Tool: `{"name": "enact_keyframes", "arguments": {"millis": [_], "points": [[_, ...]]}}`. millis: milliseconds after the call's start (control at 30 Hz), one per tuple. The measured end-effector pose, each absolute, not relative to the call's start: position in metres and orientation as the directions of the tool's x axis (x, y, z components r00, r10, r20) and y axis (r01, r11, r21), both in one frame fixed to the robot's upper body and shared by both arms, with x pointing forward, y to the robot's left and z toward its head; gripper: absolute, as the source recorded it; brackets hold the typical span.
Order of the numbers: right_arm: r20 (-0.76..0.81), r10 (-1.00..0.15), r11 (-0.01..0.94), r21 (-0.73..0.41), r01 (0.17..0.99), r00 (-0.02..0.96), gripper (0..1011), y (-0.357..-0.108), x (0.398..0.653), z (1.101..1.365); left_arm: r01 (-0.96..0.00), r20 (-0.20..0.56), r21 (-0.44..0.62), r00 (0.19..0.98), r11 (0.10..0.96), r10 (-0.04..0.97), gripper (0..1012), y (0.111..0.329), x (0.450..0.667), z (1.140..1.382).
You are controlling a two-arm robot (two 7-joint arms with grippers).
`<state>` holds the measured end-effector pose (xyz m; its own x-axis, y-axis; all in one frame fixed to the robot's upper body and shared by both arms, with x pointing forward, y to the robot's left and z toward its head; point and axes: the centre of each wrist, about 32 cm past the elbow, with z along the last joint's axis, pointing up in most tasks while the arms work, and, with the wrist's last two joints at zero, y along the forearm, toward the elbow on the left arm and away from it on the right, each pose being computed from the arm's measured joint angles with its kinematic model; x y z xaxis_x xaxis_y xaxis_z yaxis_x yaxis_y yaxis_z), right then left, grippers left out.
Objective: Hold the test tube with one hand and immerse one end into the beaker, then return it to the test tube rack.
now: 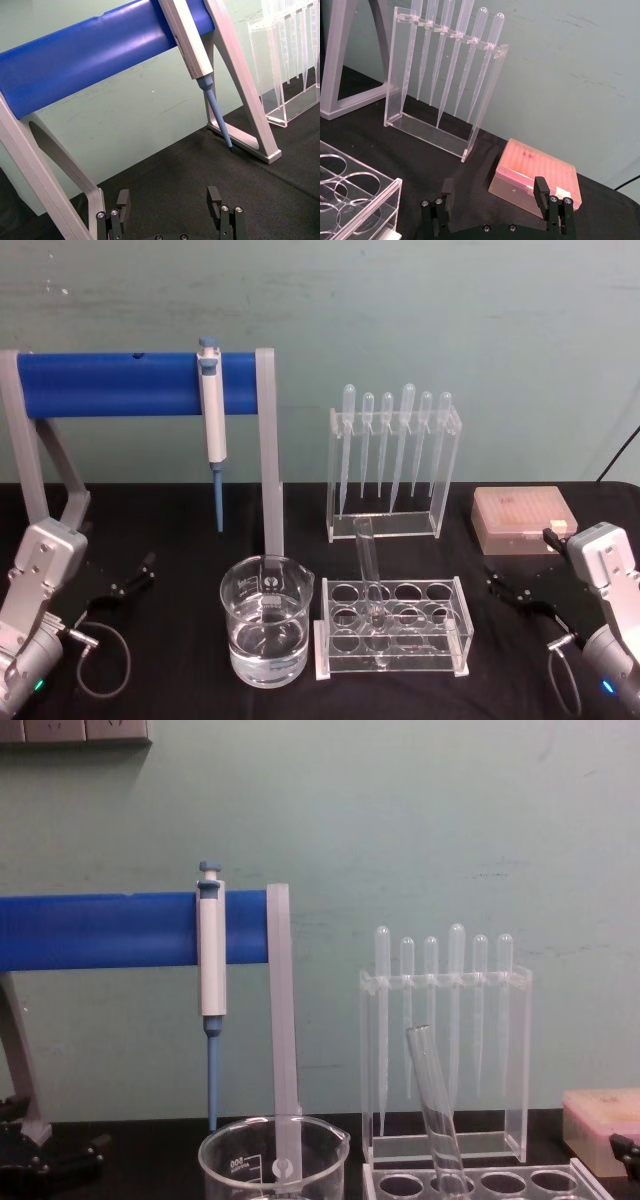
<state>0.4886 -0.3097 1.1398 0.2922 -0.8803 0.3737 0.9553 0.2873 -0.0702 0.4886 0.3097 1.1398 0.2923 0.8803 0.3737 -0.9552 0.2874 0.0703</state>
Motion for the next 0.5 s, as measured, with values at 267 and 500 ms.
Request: {"name": "enact_keyframes", "arguments": {"millis": [267,500], "points": [[0.374,-0.880,0.287,-0.070,0.955,0.292,1004,-0.3097,0.4886,1.1398,-0.955,0.374,0.070,0.292,0.287,0.880,1000,0.3097,0.4886,1.1398],[0.374,-0.880,0.287,-0.070,0.955,0.292,1004,-0.3097,0.4886,1.1398,-0.955,0.374,0.070,0.292,0.287,0.880,1000,0.3097,0.4886,1.1398]]}}
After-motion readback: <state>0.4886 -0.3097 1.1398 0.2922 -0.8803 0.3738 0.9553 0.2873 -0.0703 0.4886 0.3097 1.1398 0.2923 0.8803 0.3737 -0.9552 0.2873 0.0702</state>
